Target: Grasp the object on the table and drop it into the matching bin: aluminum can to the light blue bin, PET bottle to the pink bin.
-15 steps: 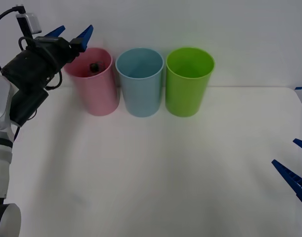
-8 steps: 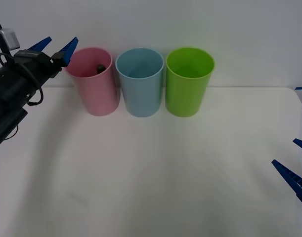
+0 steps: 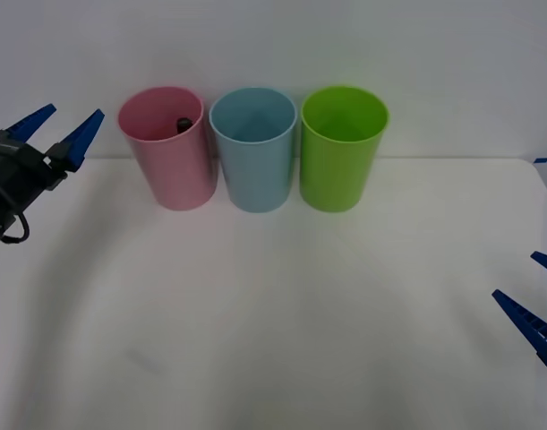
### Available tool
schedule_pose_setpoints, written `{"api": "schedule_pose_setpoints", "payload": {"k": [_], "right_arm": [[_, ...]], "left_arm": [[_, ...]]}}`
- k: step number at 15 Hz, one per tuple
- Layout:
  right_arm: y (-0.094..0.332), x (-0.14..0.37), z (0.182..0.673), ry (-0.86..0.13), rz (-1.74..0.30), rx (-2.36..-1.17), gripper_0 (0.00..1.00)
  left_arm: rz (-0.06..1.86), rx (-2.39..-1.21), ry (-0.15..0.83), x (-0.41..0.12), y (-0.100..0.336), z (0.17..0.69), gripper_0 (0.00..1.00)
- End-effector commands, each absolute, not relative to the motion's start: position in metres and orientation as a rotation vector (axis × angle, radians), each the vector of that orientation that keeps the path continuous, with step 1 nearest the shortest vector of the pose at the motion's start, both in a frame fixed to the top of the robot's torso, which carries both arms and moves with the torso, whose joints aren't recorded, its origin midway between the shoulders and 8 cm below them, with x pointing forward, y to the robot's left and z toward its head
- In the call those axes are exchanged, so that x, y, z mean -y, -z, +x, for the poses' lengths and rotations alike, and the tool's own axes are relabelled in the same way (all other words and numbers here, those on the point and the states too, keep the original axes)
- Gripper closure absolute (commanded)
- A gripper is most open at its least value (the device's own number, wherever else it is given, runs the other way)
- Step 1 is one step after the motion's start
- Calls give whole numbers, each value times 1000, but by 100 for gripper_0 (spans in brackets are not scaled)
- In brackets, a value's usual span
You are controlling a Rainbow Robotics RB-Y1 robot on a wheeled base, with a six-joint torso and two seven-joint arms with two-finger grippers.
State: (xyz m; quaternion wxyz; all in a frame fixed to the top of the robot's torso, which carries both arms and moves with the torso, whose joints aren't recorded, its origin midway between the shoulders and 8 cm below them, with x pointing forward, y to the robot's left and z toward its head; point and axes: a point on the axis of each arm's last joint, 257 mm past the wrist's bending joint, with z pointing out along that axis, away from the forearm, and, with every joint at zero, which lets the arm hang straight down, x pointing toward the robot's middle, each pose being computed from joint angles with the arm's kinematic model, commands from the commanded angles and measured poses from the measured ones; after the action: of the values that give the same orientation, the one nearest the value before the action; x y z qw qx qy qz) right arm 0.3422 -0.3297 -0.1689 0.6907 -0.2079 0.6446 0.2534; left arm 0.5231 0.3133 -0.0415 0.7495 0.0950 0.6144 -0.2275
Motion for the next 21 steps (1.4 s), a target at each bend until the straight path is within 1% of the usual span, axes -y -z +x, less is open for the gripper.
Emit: {"api": "schedule_pose_setpoints", "payload": {"k": [1,5,7,15,21], "right_arm": [[169,330,342,-567,-465,-1441,0],[169,330,342,-567,-465,-1441,0],[169,330,342,-567,-465,-1441,0],[169,330,342,-567,-465,-1441,0],[169,330,342,-567,-465,-1441,0]], "left_arm": [[244,-1368,491,-327,56,501,0],[309,-1424,497,-342,82,467,0],[348,-1449,464,-351,94,453,0],[506,-1562,498,-365,139,375,0],[550,-1611,504,-367,165,340,0]]}}
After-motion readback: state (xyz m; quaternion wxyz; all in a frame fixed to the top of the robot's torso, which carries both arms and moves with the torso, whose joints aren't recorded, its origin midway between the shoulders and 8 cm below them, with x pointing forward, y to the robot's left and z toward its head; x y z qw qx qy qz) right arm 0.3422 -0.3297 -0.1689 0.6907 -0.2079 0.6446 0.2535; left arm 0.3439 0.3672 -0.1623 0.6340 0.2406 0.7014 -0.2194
